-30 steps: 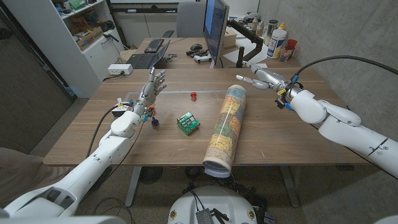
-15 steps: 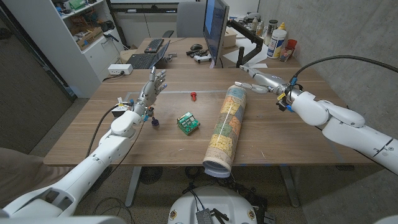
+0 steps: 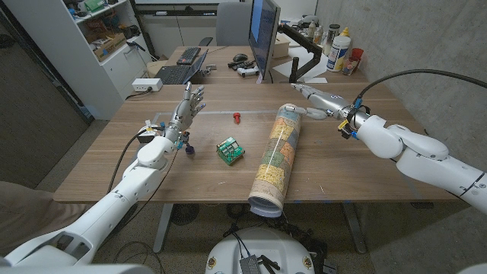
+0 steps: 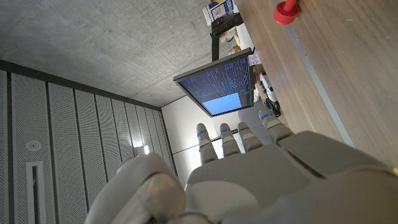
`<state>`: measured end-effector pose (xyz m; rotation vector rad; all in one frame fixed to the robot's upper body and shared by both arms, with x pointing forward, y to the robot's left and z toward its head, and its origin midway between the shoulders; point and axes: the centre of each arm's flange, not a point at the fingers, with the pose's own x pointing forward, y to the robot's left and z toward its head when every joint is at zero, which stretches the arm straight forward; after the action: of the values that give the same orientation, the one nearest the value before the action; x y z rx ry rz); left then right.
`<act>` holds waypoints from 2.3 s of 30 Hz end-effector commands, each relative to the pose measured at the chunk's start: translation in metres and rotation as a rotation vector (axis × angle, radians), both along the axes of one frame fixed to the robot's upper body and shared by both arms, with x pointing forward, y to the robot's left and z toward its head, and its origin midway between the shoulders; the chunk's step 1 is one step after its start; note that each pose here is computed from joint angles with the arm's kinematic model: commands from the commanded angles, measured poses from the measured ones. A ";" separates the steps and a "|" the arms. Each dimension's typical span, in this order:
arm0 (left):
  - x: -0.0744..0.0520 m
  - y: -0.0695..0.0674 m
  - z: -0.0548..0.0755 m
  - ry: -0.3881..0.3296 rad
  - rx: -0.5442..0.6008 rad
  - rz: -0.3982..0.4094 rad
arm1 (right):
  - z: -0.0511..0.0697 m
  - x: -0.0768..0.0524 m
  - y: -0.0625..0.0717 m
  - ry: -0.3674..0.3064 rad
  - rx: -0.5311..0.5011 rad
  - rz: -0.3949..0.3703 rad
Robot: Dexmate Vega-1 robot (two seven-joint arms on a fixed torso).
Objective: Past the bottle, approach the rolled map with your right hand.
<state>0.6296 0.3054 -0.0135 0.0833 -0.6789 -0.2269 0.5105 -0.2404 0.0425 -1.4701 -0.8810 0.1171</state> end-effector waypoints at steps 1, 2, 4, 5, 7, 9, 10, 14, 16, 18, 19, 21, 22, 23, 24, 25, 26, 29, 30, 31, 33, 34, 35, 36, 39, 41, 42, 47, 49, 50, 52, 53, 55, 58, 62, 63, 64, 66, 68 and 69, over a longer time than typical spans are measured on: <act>-0.001 0.000 -0.003 -0.003 -0.008 0.003 | -0.003 -0.005 0.010 -0.035 -0.064 0.004; -0.001 0.000 -0.003 -0.002 -0.008 0.003 | -0.003 -0.006 0.010 -0.037 -0.067 0.006; -0.002 0.001 -0.003 -0.002 -0.009 0.006 | -0.004 -0.006 0.011 -0.039 -0.071 0.010; -0.002 0.001 -0.003 -0.001 -0.009 0.006 | -0.004 -0.007 0.012 -0.041 -0.074 0.012; -0.002 0.001 -0.003 -0.001 -0.009 0.008 | -0.004 -0.008 0.012 -0.045 -0.081 0.014; -0.002 0.001 -0.003 -0.002 -0.007 0.008 | -0.005 -0.009 0.013 -0.048 -0.086 0.017; -0.002 0.001 -0.003 -0.003 -0.008 0.009 | -0.005 -0.010 0.013 -0.049 -0.089 0.018; -0.002 0.001 -0.003 -0.002 -0.013 0.009 | -0.008 -0.014 0.013 -0.053 -0.100 0.021; -0.002 0.001 -0.005 -0.002 -0.014 0.010 | -0.009 -0.016 0.014 -0.054 -0.102 0.025; -0.003 0.001 -0.005 -0.001 -0.013 0.010 | -0.010 -0.018 0.014 -0.056 -0.109 0.028; -0.003 0.001 -0.006 -0.001 -0.012 0.010 | -0.011 -0.019 0.015 -0.056 -0.112 0.029; -0.003 0.001 -0.006 -0.001 -0.012 0.011 | -0.012 -0.020 0.015 -0.052 -0.113 0.035; -0.004 0.001 -0.006 -0.002 -0.013 0.013 | -0.013 -0.020 0.016 -0.051 -0.115 0.036; -0.004 0.002 -0.006 -0.002 -0.013 0.012 | -0.014 -0.021 0.016 -0.051 -0.118 0.038; -0.004 0.002 -0.006 -0.003 -0.013 0.013 | -0.015 -0.021 0.017 -0.047 -0.119 0.040; -0.005 0.002 -0.006 -0.004 -0.014 0.014 | -0.016 -0.021 0.018 -0.046 -0.120 0.042; -0.005 0.002 -0.005 -0.004 -0.015 0.011 | -0.017 -0.022 0.018 -0.047 -0.121 0.046; -0.006 0.004 -0.004 -0.008 -0.014 0.014 | -0.017 -0.023 0.021 -0.061 -0.144 0.047; -0.006 0.004 -0.004 -0.010 -0.016 0.016 | -0.017 -0.023 0.022 -0.069 -0.155 0.045; -0.006 0.005 -0.004 -0.011 -0.018 0.018 | -0.017 -0.023 0.024 -0.079 -0.168 0.043; -0.006 0.006 -0.003 -0.012 -0.025 0.019 | -0.017 -0.023 0.026 -0.078 -0.179 0.046; -0.005 0.006 -0.003 -0.012 -0.028 0.020 | -0.018 -0.022 0.027 -0.076 -0.183 0.048; -0.005 0.006 -0.004 -0.012 -0.029 0.019 | -0.018 -0.022 0.028 -0.080 -0.191 0.046; -0.005 0.007 -0.004 -0.011 -0.029 0.020 | -0.018 -0.021 0.029 -0.084 -0.203 0.041; -0.005 0.007 -0.004 -0.009 -0.027 0.020 | -0.019 -0.021 0.032 -0.086 -0.217 0.044; -0.005 0.008 -0.004 -0.008 -0.026 0.021 | -0.018 -0.020 0.034 -0.088 -0.224 0.046; -0.005 0.009 -0.004 -0.007 -0.025 0.025 | -0.018 -0.020 0.035 -0.091 -0.231 0.044; -0.004 0.013 -0.004 -0.002 -0.034 0.045 | -0.018 -0.017 0.038 -0.096 -0.240 0.059; -0.005 0.014 -0.004 0.000 -0.036 0.048 | -0.019 -0.017 0.040 -0.103 -0.257 0.062; -0.005 0.014 -0.004 0.001 -0.036 0.049 | -0.019 -0.016 0.041 -0.105 -0.261 0.066; -0.005 0.015 -0.005 0.002 -0.035 0.052 | -0.018 -0.016 0.042 -0.103 -0.266 0.071; -0.005 0.016 -0.005 0.003 -0.037 0.054 | -0.018 -0.015 0.043 -0.105 -0.268 0.073; -0.005 0.017 -0.005 0.005 -0.037 0.056 | -0.018 -0.014 0.043 -0.102 -0.264 0.077; -0.005 0.018 -0.006 0.007 -0.036 0.060 | -0.019 -0.013 0.043 -0.107 -0.245 0.091; -0.003 0.018 -0.007 0.017 -0.044 0.068 | -0.022 -0.014 0.045 -0.108 -0.261 0.097; -0.003 0.018 -0.007 0.017 -0.044 0.068 | -0.022 -0.014 0.045 -0.108 -0.261 0.097; -0.003 0.018 -0.008 0.018 -0.045 0.067 | -0.022 -0.014 0.045 -0.105 -0.266 0.097; -0.003 0.017 -0.008 0.019 -0.042 0.066 | -0.023 -0.015 0.045 -0.108 -0.275 0.096; -0.002 0.016 -0.008 0.019 -0.041 0.065 | -0.023 -0.015 0.045 -0.098 -0.275 0.095; -0.002 0.016 -0.008 0.018 -0.041 0.064 | -0.023 -0.016 0.045 -0.097 -0.274 0.097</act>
<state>0.6256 0.3217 -0.0193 0.0647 -0.6715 -0.1581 0.4955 -0.1981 0.0227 -1.6908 -1.0421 0.2242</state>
